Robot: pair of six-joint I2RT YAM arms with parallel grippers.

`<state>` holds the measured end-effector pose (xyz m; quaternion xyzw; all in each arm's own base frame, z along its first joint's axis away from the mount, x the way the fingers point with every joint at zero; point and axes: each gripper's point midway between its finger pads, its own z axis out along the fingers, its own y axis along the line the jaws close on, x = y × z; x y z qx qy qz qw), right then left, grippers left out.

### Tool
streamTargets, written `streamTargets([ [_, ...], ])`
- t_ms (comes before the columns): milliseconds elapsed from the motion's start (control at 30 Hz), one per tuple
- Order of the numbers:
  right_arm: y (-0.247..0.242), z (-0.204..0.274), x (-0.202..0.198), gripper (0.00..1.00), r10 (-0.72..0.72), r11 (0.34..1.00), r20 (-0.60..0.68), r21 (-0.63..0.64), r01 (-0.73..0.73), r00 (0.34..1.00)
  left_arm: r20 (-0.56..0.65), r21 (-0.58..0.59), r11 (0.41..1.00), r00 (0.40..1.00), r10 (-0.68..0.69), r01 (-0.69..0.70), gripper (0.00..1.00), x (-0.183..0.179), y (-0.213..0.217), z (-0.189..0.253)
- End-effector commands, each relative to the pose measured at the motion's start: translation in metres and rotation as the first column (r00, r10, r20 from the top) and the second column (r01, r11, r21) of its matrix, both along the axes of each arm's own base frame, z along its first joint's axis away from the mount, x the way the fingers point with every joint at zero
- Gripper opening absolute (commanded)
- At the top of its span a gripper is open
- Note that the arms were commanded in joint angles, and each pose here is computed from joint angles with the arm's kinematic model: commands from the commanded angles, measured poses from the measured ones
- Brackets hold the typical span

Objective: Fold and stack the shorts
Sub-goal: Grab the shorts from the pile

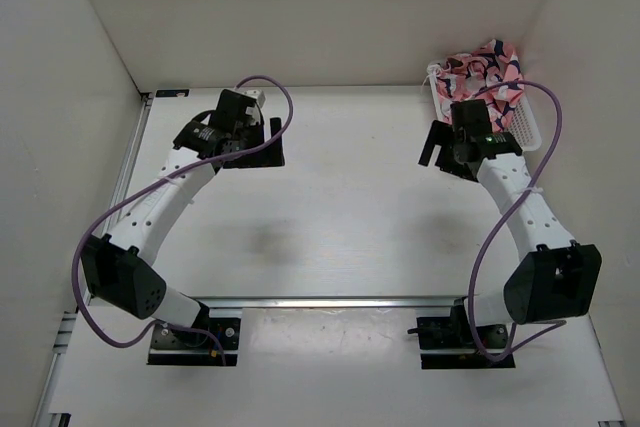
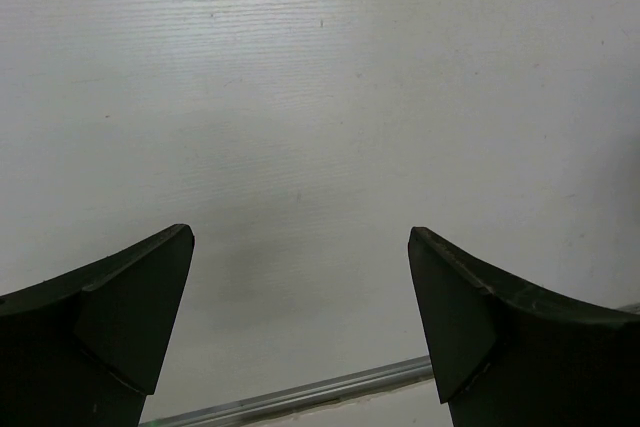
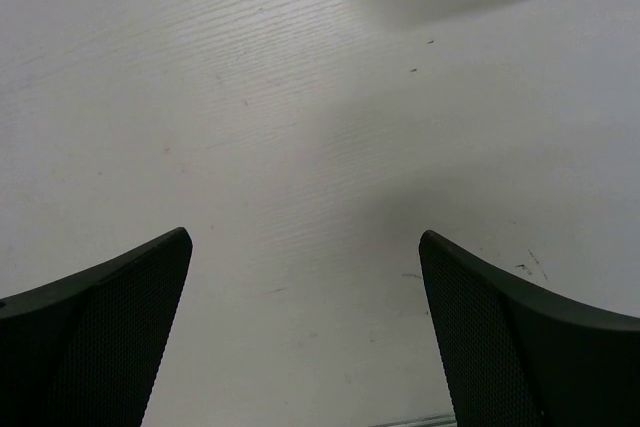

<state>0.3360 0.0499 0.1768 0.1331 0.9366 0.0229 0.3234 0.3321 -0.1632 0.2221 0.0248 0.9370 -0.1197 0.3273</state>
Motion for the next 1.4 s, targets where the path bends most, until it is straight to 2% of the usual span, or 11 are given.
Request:
streamTargets([
  [0,-0.012,0.03,0.017,0.99,-0.058,0.997,0.067,-0.045,0.061,0.996,0.062,-0.041,0.999,0.998,0.015,-0.013,1.0,0.007,0.002,0.023],
  [367,-0.085,0.052,0.122,0.95,-0.298,0.95,0.091,-0.068,0.304,0.95,0.106,-0.084,0.995,0.993,-0.047,0.056,1.0,0.006,0.001,0.048],
  [667,-0.129,-0.02,0.235,0.95,-0.371,0.928,0.037,0.045,0.369,0.928,0.041,-0.069,0.998,0.999,-0.003,0.006,1.0,0.026,0.013,0.029],
  [833,-0.135,-0.074,0.266,0.99,-0.393,0.918,0.019,0.069,0.391,0.919,0.01,-0.066,0.997,1.0,-0.027,0.028,1.0,0.042,0.005,0.018],
  [900,-0.142,-0.081,0.272,0.95,-0.402,0.914,0.034,0.073,0.399,0.915,-0.012,-0.061,0.997,0.999,-0.042,0.041,1.0,0.046,0.002,0.009],
  [933,-0.141,-0.087,0.276,0.89,-0.397,0.916,0.038,0.081,0.393,0.917,0.0,-0.058,0.997,0.999,-0.048,0.048,1.0,0.047,0.001,0.013],
  [1000,-0.139,-0.086,0.278,0.57,-0.392,0.918,0.047,0.091,0.386,0.919,-0.003,-0.064,0.996,0.998,-0.064,0.063,1.0,0.052,-0.006,0.01],
  [1033,-0.139,-0.086,0.278,0.29,-0.392,0.918,0.047,0.091,0.386,0.919,0.01,-0.068,0.996,0.998,-0.064,0.064,1.0,0.054,-0.006,0.015],
  [1133,-0.142,-0.059,0.277,0.0,-0.409,0.911,0.093,0.097,0.4,0.908,-0.003,-0.064,0.996,0.998,-0.064,0.063,1.0,0.059,-0.008,0.009],
  [1267,-0.139,0.048,0.274,0.0,-0.366,0.93,0.291,0.135,0.341,0.884,-0.007,-0.077,0.994,0.997,-0.076,0.075,1.0,0.059,-0.012,0.009],
  [1367,-0.105,0.138,0.268,0.0,-0.219,0.97,0.464,0.198,0.14,0.858,-0.013,-0.096,0.994,0.999,-0.049,0.048,1.0,0.061,-0.002,0.01],
])
